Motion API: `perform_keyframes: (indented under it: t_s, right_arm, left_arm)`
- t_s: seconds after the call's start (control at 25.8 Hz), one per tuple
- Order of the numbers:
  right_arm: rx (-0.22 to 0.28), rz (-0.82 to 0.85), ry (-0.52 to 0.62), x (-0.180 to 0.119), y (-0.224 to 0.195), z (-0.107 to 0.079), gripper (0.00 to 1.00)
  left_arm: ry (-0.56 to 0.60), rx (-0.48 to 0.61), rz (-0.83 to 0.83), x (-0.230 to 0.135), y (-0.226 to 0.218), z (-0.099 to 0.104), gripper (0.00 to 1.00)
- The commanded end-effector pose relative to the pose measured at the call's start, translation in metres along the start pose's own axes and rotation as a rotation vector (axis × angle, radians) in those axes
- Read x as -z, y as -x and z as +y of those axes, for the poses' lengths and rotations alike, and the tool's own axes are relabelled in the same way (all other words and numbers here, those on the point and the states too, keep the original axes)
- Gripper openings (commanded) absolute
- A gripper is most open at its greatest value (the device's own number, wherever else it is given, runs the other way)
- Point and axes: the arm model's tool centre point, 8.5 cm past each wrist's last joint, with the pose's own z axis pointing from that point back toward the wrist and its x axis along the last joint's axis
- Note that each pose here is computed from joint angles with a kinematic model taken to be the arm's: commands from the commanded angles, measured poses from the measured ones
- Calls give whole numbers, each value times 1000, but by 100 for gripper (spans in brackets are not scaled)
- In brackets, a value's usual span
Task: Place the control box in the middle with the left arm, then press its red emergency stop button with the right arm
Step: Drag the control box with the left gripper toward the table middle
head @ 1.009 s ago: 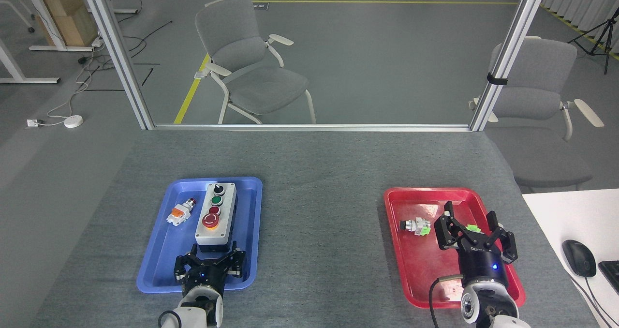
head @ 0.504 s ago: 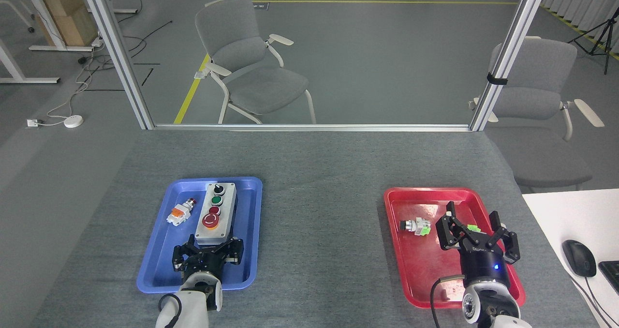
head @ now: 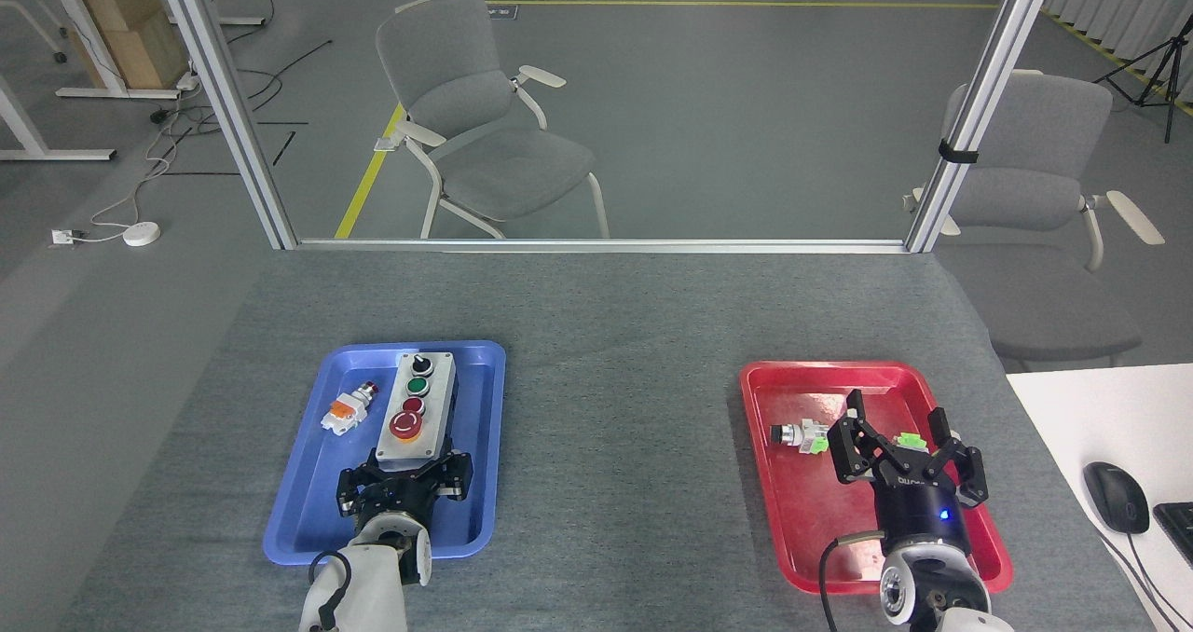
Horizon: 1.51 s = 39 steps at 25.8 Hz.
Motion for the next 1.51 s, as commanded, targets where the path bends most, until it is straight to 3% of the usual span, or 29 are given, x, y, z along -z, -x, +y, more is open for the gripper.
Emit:
perform_keyframes:
  t_s: [0.0,0.16,0.35,0.43,0.47,0.66,0.78,1.09,1.24,1.47]
  right_arm:
    - [0,-3,-1,0,-2,0,99]
    - [1,-9,-3,-1,-2,1,99]
    - [5,-8,-2,-1,-3,1,99]
    - [5,-9,-2,-1,-3,1,99]
    - [5,-9,-2,-1,-3,1,99]
    - [4,-9,-1,-1,-2,1,99]
    - [3,-10,-3,-1,-3,2,99]
    - [3,-10,0,0,-3,1,99]
    - [3,-12,2,0,-3,0,99]
    - [0,-13,0,0,-3,0,99]
  left_arm:
    - [-5,0,-4,1,-1,3,88]
    - [-16,15,-5,2,0,6,70]
    - [-19,22,-29,2,0,6,27]
    - [-22,24,-48,1,0,5,4]
    - [-24,24,-55,1,0,5,0]
    - [-41,19,-65,2,0,11,0]
    - [-115,1,-77,-1,-1,35,0]
    - [-285,-46,-141,-54,-5,54,0]
    - [-324,-58,-265,-78,-50,59,0]
    - [-293,-34,-417,-90,-126,53,0]
